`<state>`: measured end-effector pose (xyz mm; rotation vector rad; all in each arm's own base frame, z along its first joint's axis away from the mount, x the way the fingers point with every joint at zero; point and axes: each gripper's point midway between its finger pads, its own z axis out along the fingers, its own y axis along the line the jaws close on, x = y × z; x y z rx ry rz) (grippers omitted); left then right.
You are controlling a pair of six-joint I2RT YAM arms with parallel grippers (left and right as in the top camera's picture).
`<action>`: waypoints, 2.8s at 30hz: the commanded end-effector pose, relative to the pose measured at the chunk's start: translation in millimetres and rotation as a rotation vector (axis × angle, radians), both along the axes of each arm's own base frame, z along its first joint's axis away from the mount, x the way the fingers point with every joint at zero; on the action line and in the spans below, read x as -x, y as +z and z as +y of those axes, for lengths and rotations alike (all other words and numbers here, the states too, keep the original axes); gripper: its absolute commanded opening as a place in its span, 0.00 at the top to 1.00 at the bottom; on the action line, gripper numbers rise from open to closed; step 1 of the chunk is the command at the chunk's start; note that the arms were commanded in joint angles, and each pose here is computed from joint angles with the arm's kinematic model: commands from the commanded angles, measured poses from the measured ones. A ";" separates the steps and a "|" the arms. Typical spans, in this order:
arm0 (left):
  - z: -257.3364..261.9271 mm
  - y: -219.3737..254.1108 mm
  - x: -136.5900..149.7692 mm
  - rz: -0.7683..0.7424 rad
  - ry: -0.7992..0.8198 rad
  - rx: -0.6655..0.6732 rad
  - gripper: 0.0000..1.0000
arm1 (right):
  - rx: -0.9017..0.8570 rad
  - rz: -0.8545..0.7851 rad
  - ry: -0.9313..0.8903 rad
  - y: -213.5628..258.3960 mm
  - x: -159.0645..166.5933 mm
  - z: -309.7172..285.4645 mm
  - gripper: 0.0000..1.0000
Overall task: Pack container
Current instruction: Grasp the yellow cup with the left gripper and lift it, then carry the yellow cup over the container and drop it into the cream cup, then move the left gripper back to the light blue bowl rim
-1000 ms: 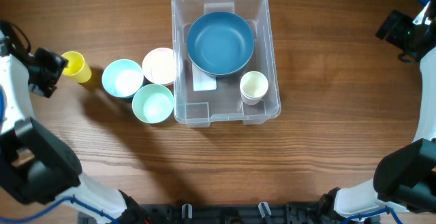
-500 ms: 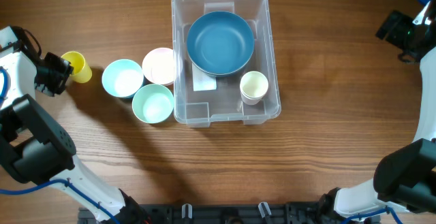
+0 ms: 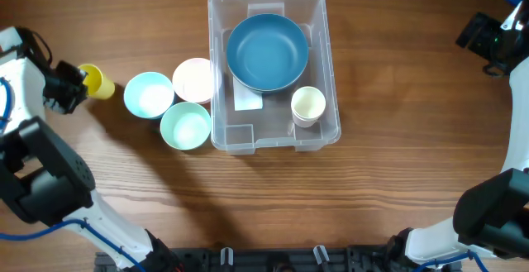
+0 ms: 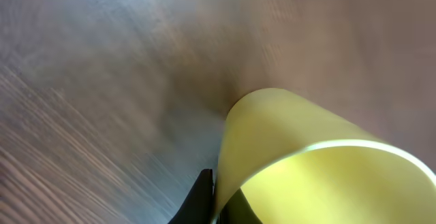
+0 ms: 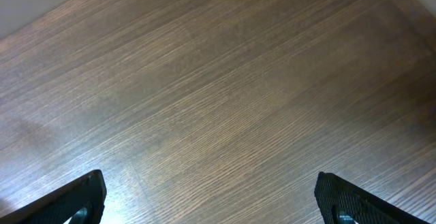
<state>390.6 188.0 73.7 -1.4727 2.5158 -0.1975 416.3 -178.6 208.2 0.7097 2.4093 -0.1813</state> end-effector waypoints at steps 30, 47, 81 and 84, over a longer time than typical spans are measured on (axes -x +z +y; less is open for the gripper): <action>-475.1 111.6 65.8 -0.222 -1.274 -0.141 0.96 | -0.009 -0.029 -0.002 8.8 -0.6 2.8 0.00; -396.5 163.5 15.6 -0.295 -1.047 -0.406 0.44 | -0.009 -0.029 -0.003 8.8 -0.6 2.8 0.00; -126.1 9.0 66.7 -0.048 -0.324 -0.052 0.44 | -0.009 -0.029 -0.002 8.8 -0.6 2.8 0.00; -126.7 4.5 66.3 -0.055 -0.320 -0.050 0.44 | -0.008 -0.029 -0.002 8.8 -0.6 2.8 0.00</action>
